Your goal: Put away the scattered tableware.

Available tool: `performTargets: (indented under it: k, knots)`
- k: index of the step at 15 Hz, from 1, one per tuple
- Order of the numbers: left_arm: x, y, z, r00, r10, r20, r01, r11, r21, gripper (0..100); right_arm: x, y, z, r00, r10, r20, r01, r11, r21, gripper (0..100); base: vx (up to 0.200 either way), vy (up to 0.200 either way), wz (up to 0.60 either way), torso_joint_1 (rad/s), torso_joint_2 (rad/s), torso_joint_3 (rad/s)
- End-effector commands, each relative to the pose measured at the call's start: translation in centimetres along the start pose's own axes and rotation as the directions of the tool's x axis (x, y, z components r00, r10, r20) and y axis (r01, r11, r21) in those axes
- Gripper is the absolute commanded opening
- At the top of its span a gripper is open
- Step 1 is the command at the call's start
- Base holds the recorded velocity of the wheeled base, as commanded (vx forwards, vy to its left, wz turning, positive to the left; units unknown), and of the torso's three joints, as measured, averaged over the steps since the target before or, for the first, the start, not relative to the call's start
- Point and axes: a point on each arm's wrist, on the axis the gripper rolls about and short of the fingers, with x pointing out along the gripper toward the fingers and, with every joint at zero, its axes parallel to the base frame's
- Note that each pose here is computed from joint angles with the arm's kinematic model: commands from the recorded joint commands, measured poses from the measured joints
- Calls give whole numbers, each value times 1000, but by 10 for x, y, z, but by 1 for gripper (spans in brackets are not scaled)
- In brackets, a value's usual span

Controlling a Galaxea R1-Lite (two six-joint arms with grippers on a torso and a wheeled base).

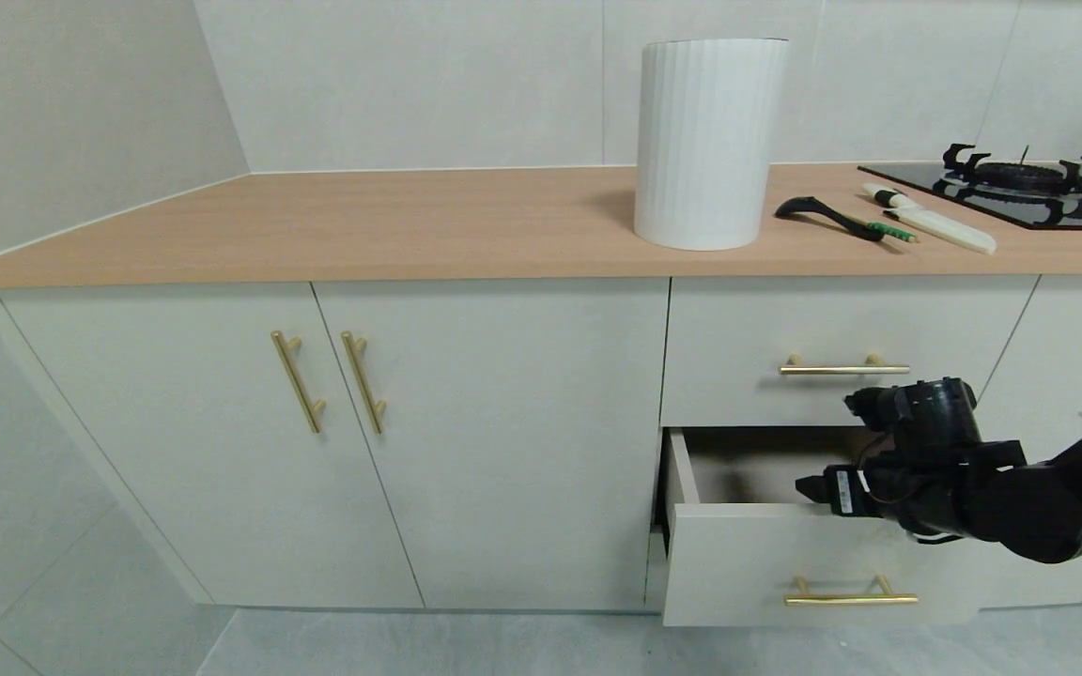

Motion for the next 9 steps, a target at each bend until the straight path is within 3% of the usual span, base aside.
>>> performTargets:
  k: [1,4,9]
  knots:
    - [0,0,0,1000,-1,0,1,1000,0,100,-20,1,9,999,24,21,-24,1000,-6,100,0,0,0,0,0,0]
    - [0,0,0,1000,-1,0,1,1000,0,100,-27,3,1,997,22,-68,-28,996,-87,100,0,0,0,0,0,0]
    - [0,0,0,1000,-1,0,1,1000,0,100,-28,2,-7,988,8,-153,-28,991,-129,100,0,0,0,0,0,0]
